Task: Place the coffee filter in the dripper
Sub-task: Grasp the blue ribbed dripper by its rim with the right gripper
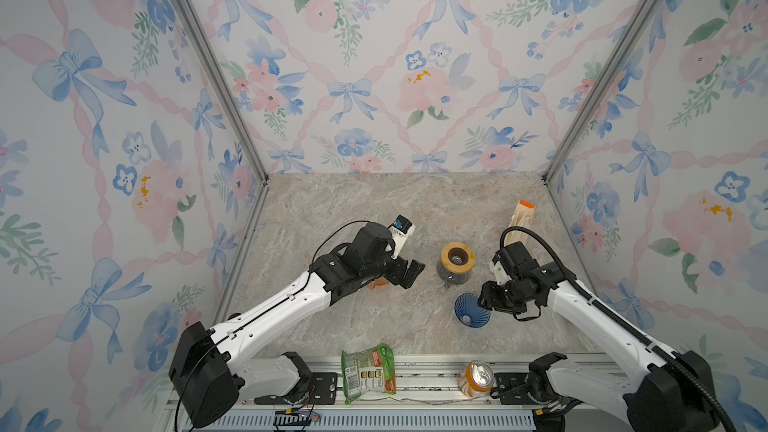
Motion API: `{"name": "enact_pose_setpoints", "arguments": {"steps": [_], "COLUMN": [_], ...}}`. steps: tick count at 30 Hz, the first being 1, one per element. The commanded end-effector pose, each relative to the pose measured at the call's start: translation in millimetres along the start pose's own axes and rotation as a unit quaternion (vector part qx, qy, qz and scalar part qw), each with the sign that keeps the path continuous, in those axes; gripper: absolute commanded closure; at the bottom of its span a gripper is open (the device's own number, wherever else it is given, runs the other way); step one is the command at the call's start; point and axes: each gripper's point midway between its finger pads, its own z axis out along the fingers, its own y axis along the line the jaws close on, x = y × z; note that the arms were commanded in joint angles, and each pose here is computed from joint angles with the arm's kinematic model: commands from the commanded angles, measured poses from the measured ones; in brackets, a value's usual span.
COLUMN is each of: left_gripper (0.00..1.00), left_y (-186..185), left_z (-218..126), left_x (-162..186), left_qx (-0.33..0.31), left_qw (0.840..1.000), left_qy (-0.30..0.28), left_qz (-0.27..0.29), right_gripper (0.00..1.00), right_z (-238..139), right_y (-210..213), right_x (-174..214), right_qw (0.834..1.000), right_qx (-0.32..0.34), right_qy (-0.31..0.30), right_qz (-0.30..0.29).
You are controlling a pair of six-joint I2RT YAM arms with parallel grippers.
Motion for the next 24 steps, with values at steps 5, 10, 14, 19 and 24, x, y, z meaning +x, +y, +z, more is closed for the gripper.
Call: {"name": "enact_pose_setpoints", "arguments": {"steps": [5,10,14,19,24], "left_gripper": [0.02,0.02,0.02,0.02,0.02], "left_y": [-3,-1,-1,-1,1], "left_z": [5,6,6,8,10], "left_x": [1,-5,-9,-15,-20], "left_qx": [0.006,0.000,-0.002,-0.003,-0.011], "left_qw": [1.000,1.000,1.000,1.000,1.000], "left_qy": [0.003,0.000,-0.005,-0.007,-0.009], "left_qz": [0.017,0.013,0.010,0.010,0.010], "right_gripper": [0.59,0.66,0.71,0.78,0.83], "right_z": [14,21,24,24,21], "right_y": [3,5,8,11,11], "right_x": [4,5,3,1,-2], "right_qw": [1.000,1.000,1.000,1.000,1.000], "right_qx": [-0.006,-0.012,-0.018,-0.023,-0.023], "right_qy": [0.008,0.012,0.012,0.010,0.001], "right_qz": [0.008,0.010,0.007,0.000,-0.005]}}
